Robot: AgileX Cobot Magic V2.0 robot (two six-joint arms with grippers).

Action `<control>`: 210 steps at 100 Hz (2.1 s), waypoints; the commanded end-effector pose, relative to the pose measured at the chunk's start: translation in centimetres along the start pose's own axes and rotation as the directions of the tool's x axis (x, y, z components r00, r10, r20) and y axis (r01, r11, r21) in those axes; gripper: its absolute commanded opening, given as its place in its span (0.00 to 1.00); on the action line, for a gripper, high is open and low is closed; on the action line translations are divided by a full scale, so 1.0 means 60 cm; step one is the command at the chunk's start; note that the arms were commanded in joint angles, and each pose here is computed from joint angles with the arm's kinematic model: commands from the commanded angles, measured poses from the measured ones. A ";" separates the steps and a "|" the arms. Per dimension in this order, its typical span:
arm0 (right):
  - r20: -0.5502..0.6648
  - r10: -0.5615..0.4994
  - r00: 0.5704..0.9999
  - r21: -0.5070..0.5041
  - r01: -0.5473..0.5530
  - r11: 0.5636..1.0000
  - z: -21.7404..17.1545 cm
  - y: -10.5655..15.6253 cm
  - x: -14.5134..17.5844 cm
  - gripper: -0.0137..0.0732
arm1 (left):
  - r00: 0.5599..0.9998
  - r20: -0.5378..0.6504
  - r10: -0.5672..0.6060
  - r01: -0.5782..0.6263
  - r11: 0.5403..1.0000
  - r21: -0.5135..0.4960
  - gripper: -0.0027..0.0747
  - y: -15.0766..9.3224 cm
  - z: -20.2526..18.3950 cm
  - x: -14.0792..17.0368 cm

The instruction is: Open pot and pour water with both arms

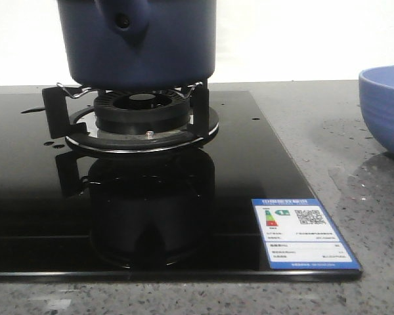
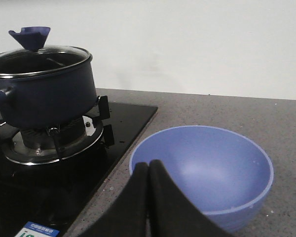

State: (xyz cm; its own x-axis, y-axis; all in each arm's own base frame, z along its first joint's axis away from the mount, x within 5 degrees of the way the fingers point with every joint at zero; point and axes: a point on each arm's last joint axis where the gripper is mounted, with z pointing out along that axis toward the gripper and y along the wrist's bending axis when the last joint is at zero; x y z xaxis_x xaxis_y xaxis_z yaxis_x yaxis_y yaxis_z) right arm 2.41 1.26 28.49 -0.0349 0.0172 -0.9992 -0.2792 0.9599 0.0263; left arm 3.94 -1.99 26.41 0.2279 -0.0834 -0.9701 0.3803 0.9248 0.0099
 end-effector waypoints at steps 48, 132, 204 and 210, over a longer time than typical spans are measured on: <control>0.087 -0.007 0.996 0.009 0.006 1.000 0.000 -0.001 -0.024 0.08 | 0.960 -0.278 0.043 -0.098 0.977 -0.188 0.01 0.024 -0.008 0.118; 0.087 -0.007 0.996 0.009 0.006 1.000 0.000 -0.001 -0.024 0.08 | 0.901 -0.425 -0.087 -0.065 0.942 -0.330 0.01 0.033 -0.020 0.143; 0.052 -0.019 0.998 0.337 0.000 0.941 0.043 -0.042 0.091 0.08 | 0.901 -0.425 -0.087 -0.065 0.942 -0.330 0.01 0.033 -0.020 0.143; 0.029 -0.011 1.000 0.385 -0.001 0.923 0.046 -0.048 0.114 0.08 | 0.901 -0.425 -0.087 -0.065 0.942 -0.330 0.01 0.033 -0.020 0.143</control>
State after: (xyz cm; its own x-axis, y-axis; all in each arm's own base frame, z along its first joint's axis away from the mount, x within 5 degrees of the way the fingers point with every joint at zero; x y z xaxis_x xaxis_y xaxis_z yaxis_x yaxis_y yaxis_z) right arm 5.25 -0.22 21.52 -0.0782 0.0247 -0.9966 0.0458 0.9987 0.0211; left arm 5.37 -0.46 18.27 -0.2321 0.0260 -0.9723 0.0586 0.9982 0.0127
